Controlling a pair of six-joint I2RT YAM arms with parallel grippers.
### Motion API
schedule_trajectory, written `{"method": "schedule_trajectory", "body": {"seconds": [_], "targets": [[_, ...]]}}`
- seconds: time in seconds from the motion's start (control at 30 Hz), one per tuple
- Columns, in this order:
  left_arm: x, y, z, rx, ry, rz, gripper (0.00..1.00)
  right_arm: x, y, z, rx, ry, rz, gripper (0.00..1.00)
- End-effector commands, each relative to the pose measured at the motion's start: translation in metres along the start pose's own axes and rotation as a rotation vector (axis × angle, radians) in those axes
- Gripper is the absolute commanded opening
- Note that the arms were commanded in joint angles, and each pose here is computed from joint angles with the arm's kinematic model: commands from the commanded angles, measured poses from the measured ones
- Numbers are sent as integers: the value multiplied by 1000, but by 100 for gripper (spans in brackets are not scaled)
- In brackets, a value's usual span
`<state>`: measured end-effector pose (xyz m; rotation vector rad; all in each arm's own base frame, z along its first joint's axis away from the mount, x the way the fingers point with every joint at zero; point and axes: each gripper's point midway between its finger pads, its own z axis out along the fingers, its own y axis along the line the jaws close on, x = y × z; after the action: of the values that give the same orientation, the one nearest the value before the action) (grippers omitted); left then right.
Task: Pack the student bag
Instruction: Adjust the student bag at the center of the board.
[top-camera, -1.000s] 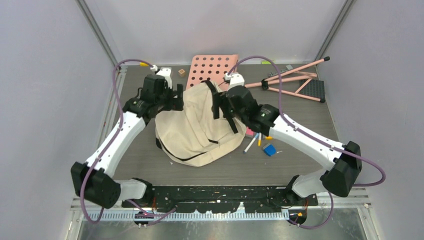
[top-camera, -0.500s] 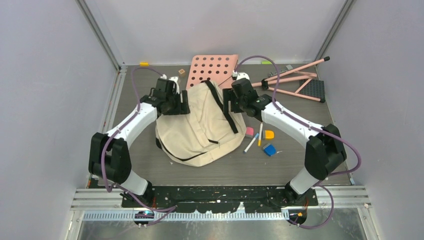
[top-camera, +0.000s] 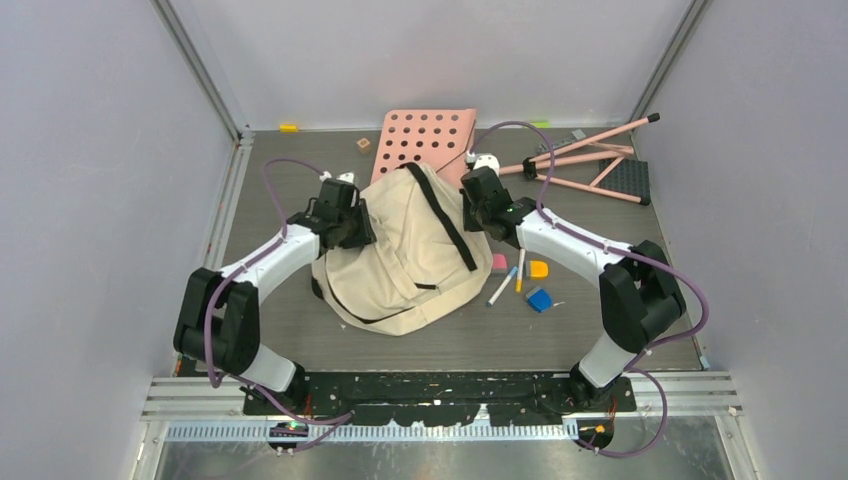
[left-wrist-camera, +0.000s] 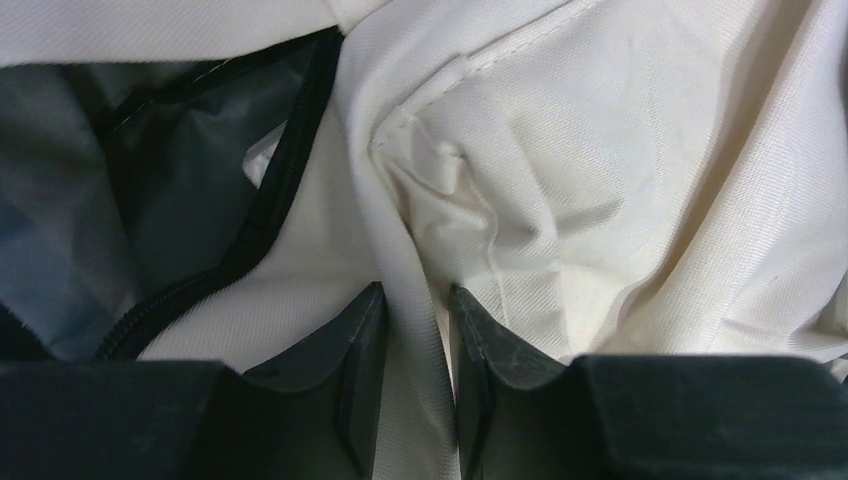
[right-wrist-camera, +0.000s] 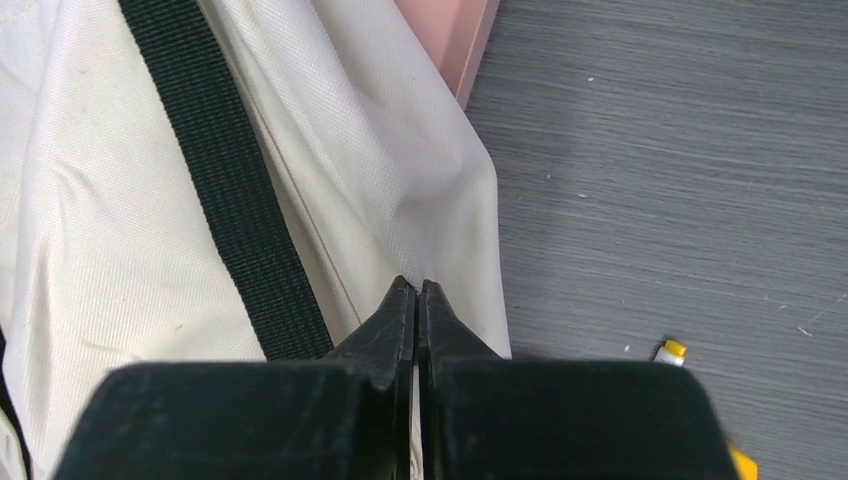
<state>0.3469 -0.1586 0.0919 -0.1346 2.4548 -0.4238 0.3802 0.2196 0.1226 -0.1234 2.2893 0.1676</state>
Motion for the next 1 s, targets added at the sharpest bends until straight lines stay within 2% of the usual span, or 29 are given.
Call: {"method": "schedule_trajectory", "body": {"seconds": [0.0, 0.1, 0.17, 0.2, 0.27, 0.33, 0.43, 0.6, 0.77, 0.9, 0.97], "targets": [[-1, 12, -33, -126, 23, -30, 31, 7, -17, -4, 97, 40, 46, 1], [-25, 7, -63, -158, 0, -23, 34, -7, -17, -25, 100, 47, 73, 9], [-42, 0, -84, -167, -10, -27, 40, -24, -17, -43, 97, 28, 77, 24], [-48, -1, -91, -173, -10, -37, 43, -28, -20, -53, 103, 34, 61, 36], [-55, -1, -102, -186, 2, -69, 49, -45, -19, -69, 97, 26, 37, 50], [-59, 0, -105, -179, 21, -102, 52, -59, -16, -80, 84, 23, 12, 58], [-57, 5, -92, -170, 69, -156, 53, -75, -11, -90, 58, 13, -15, 63], [-51, 5, -62, -117, 126, -203, 51, -71, 4, -89, -25, 63, -58, 69], [-49, 24, -43, -183, 143, -133, 49, -65, 22, -79, -106, 108, -85, 76], [-58, 49, -47, -307, 110, -41, 48, -70, 31, -79, -144, 111, -83, 77], [-64, 54, -51, -324, 86, 3, 50, -70, 34, -79, -160, 123, -96, 77]]}}
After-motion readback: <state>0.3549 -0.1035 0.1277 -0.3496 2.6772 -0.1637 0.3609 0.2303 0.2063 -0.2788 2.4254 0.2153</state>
